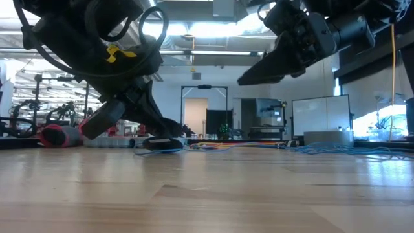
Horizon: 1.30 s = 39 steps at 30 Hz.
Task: Coil cords
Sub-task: Coil the blue wire onto the black spool
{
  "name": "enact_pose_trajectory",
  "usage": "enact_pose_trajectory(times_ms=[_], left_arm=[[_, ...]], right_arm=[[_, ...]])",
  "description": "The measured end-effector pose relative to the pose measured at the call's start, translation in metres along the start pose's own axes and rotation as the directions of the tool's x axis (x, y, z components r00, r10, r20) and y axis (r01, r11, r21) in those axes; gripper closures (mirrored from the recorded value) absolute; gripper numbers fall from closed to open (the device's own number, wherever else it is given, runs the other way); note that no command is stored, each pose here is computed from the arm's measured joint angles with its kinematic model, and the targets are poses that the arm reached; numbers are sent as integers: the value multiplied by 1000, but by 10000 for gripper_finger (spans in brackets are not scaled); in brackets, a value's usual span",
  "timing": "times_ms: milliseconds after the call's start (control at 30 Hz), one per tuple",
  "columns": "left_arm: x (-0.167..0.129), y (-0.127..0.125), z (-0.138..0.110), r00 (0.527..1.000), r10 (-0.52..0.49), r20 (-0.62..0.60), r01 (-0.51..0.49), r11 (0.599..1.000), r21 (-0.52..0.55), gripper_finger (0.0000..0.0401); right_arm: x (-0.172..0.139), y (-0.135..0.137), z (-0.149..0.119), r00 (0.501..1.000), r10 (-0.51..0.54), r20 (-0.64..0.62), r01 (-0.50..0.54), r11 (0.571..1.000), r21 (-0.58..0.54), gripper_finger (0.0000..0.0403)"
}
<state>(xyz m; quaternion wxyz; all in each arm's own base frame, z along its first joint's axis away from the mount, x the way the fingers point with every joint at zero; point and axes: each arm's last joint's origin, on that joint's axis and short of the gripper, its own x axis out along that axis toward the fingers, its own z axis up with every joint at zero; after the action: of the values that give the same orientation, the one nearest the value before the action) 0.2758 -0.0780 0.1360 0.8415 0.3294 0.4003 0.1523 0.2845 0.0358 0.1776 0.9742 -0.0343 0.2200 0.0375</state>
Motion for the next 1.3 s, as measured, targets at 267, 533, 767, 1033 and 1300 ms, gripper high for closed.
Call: enact_pose_trajectory(times_ms=[267, 533, 767, 1033, 1300], left_arm=[[0, 0, 0, 1000, 0, 0, 0, 1000, -13, 401], [-7, 1, 3, 1000, -10, 29, 12, 998, -58, 401], [-30, 18, 12, 993, -7, 119, 22, 992, -124, 400], [-50, 37, 17, 980, -2, 197, 40, 981, -191, 400], [-56, 43, 19, 975, 3, 224, 47, 974, -220, 400]], right_arm=[[0, 0, -1, 1000, 1, -15, -1, 1000, -4, 182], [-2, 0, 0, 1000, -6, -13, 6, 1000, -5, 182], [-4, 0, 2, 1000, -8, -6, 8, 1000, -5, 182], [-5, -1, 2, 1000, -7, -9, 7, 1000, -6, 182], [-10, -1, 6, 1000, -1, 2, 1, 1000, -10, 182]])
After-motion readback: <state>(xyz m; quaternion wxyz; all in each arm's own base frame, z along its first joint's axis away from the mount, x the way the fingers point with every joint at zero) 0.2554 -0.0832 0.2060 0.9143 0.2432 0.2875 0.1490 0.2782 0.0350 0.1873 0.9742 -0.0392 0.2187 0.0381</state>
